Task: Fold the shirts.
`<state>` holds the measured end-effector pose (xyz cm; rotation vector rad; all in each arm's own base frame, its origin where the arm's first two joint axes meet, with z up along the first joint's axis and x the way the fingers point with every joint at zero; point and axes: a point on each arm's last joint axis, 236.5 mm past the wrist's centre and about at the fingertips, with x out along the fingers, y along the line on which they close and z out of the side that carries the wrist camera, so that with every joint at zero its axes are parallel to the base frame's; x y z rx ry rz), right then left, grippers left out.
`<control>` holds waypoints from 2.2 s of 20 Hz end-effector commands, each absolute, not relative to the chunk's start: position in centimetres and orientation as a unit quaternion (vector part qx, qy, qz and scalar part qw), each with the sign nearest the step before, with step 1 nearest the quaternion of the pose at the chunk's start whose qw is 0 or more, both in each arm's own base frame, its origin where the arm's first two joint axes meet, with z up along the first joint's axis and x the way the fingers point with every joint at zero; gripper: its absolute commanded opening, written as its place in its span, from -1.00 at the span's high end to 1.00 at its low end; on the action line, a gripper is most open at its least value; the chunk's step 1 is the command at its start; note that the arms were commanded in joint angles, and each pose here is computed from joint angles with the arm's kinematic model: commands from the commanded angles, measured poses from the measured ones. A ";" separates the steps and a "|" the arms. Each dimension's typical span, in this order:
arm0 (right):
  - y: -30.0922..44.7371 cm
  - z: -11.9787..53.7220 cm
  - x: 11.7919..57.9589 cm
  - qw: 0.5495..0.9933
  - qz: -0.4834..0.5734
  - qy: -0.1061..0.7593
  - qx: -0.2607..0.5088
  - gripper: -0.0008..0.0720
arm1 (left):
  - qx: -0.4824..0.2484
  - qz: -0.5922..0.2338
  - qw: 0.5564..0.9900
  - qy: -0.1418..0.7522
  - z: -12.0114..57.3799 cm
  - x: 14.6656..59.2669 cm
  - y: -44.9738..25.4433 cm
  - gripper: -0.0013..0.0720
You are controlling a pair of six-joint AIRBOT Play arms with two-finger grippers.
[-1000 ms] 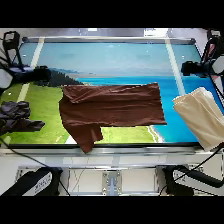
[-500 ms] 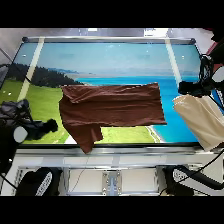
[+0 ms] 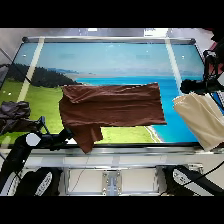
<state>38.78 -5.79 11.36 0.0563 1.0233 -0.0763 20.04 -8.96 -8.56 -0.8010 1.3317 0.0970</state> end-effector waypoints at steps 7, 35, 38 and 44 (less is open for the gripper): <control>-5.9 13.4 38.3 0.884 -0.041 0.465 0.018 -0.35 | -0.398 0.028 0.680 0.615 -10.8 21.2 -10.9 -0.48; -1.0 -11.1 29.9 0.705 -0.090 0.499 0.496 0.36 | -0.414 -0.037 0.701 0.580 -8.9 23.3 -12.8 0.92; 0.3 -9.5 31.0 0.727 -0.032 0.481 0.489 0.89 | -0.405 -0.048 0.714 0.569 -8.1 24.2 -12.7 0.92; 0.4 -0.5 31.8 0.791 0.034 0.458 0.404 0.89 | -0.288 -0.112 0.768 0.561 -0.4 25.7 -11.9 0.92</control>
